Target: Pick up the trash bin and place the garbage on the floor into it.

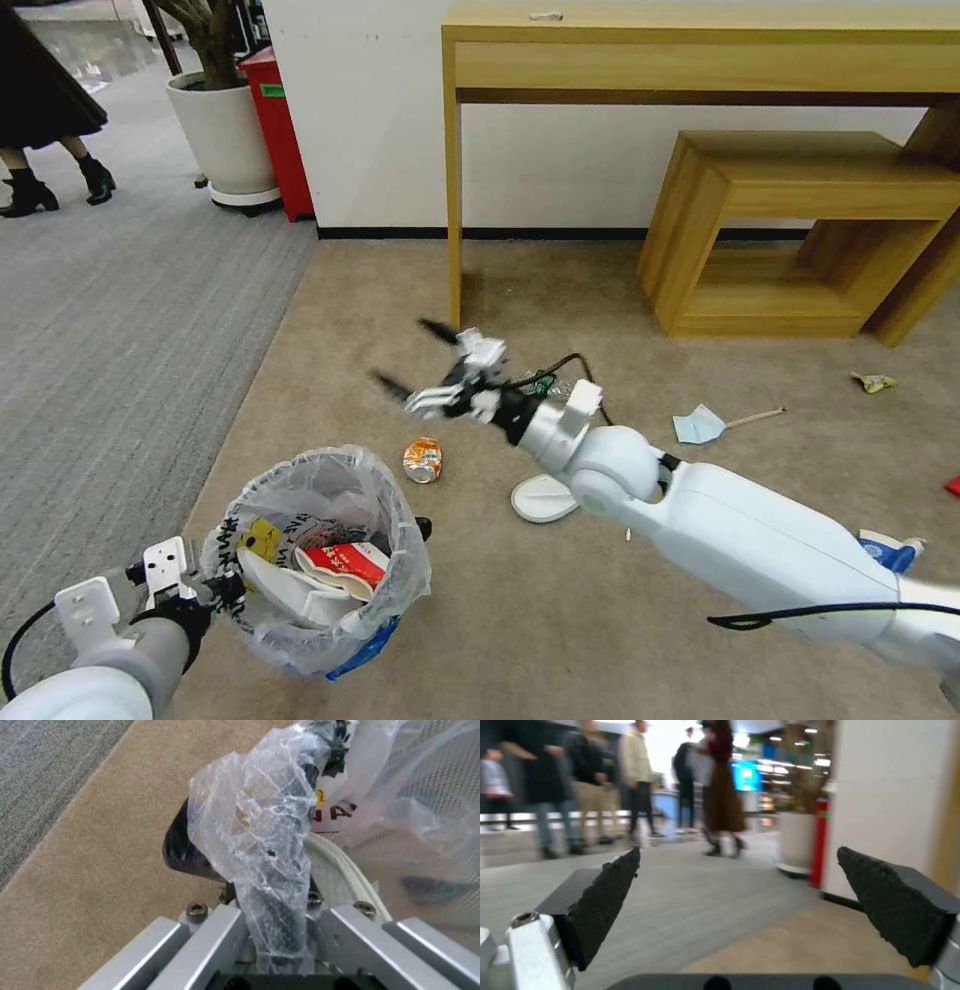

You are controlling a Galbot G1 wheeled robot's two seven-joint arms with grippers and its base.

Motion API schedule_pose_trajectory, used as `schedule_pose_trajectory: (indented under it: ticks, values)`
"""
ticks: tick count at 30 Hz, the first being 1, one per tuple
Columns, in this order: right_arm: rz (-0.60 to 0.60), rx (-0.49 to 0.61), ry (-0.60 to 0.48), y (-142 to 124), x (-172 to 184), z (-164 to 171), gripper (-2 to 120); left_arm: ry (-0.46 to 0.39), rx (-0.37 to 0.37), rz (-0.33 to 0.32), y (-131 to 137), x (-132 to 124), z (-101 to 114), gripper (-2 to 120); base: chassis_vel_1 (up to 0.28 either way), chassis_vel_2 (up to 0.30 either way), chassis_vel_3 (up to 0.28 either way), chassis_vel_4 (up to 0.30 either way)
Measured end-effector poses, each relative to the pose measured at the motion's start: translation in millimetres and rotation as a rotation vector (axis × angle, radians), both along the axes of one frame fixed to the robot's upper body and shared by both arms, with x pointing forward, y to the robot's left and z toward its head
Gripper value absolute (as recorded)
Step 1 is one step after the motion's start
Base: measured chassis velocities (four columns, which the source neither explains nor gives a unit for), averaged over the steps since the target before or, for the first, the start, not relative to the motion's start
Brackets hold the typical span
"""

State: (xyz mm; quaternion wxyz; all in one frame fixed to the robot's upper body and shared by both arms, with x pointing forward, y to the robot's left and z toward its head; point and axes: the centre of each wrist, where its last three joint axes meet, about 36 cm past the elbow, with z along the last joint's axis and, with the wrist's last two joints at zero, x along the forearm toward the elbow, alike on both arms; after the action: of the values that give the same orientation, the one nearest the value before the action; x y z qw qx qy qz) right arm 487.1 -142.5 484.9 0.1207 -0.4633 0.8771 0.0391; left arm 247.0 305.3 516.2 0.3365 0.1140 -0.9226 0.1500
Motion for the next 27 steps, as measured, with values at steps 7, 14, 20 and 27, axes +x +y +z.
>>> schedule_pose_trajectory:
  ticks: [7,14,20,27]
  values:
    - [-0.271,-0.013,0.059,-59.8,-4.7,-18.4,100,0.001,0.003,-0.003,4.0,4.7,-1.8,1,0.0,0.0,0.0,0.0]
    - [-0.405,-0.058,0.072,-102.4,-2.4,-39.2,100,0.007,0.011,-0.003,7.8,6.6,-3.0,1,0.0,0.0,0.0,0.0]
    - [-0.424,-0.076,0.065,-111.6,-3.9,-48.0,100,0.009,0.013,-0.003,9.2,6.4,-2.3,1,0.0,0.0,0.0,0.0]
    - [-0.428,-0.08,0.069,-108.6,-6.1,-51.9,100,0.011,0.014,-0.005,9.1,4.6,-0.4,1,0.0,0.0,0.0,0.0]
